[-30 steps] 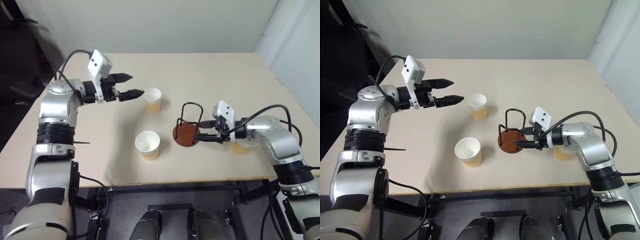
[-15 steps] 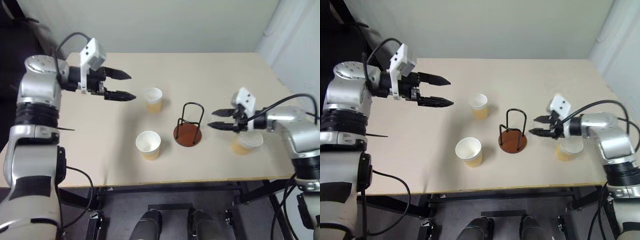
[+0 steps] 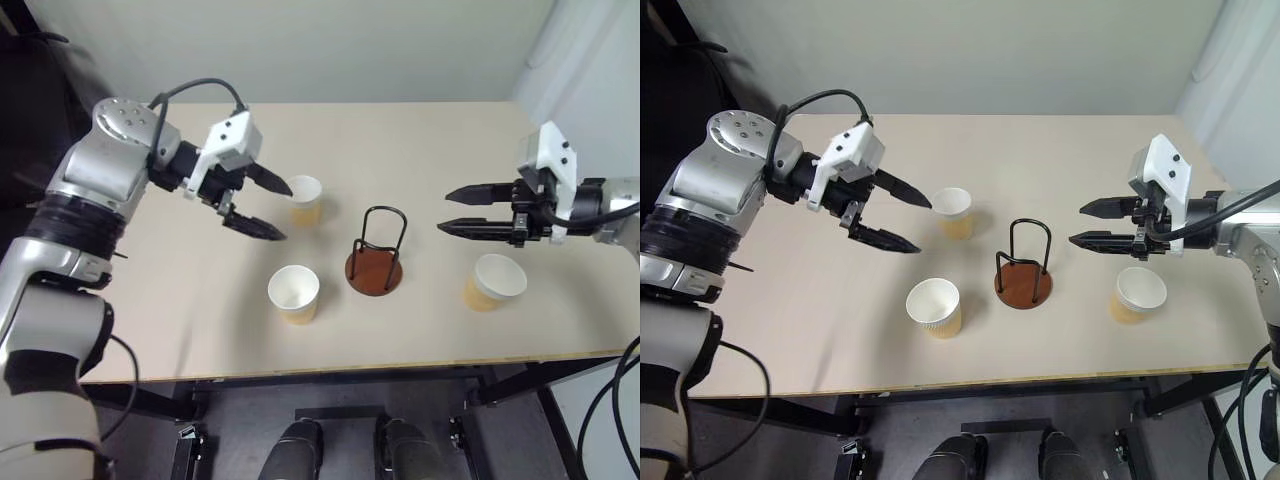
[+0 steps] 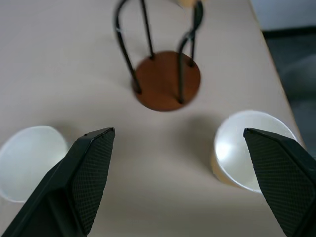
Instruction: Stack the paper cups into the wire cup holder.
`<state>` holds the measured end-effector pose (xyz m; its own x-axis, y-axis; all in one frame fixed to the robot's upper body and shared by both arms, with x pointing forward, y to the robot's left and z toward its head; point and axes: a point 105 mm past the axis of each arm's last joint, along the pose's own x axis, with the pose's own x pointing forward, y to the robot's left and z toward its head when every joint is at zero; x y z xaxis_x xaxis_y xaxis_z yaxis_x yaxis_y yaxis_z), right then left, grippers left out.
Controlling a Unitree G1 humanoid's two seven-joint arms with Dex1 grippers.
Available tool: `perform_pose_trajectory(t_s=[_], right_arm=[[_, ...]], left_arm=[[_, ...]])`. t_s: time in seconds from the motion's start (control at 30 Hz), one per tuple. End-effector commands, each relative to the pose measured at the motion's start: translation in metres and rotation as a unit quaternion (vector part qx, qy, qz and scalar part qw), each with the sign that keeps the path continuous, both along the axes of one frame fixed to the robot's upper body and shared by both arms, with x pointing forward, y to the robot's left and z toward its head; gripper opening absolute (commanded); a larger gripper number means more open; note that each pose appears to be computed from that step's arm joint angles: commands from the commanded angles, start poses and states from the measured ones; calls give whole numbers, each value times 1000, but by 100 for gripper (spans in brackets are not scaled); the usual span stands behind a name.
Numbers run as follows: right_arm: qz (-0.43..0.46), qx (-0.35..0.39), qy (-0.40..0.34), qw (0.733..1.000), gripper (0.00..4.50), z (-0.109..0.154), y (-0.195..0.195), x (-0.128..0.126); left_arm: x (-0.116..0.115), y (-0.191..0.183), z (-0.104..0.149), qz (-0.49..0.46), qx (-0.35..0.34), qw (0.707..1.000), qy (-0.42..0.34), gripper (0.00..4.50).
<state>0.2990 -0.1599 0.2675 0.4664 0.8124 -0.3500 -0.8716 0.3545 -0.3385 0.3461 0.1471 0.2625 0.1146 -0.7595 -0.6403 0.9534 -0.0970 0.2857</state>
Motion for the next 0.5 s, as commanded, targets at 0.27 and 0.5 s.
perform_pose_trajectory(t_s=[0.27, 0.5], right_arm=[[13, -25, -4, 1000, 248, 12, -4, -8], [18, -38, 14, 999, 248, 12, -7, -12]], left_arm=[[-19, -29, 21, -114, 56, 990, -56, 450], [-18, -28, 1, -132, 113, 983, -66, 450]])
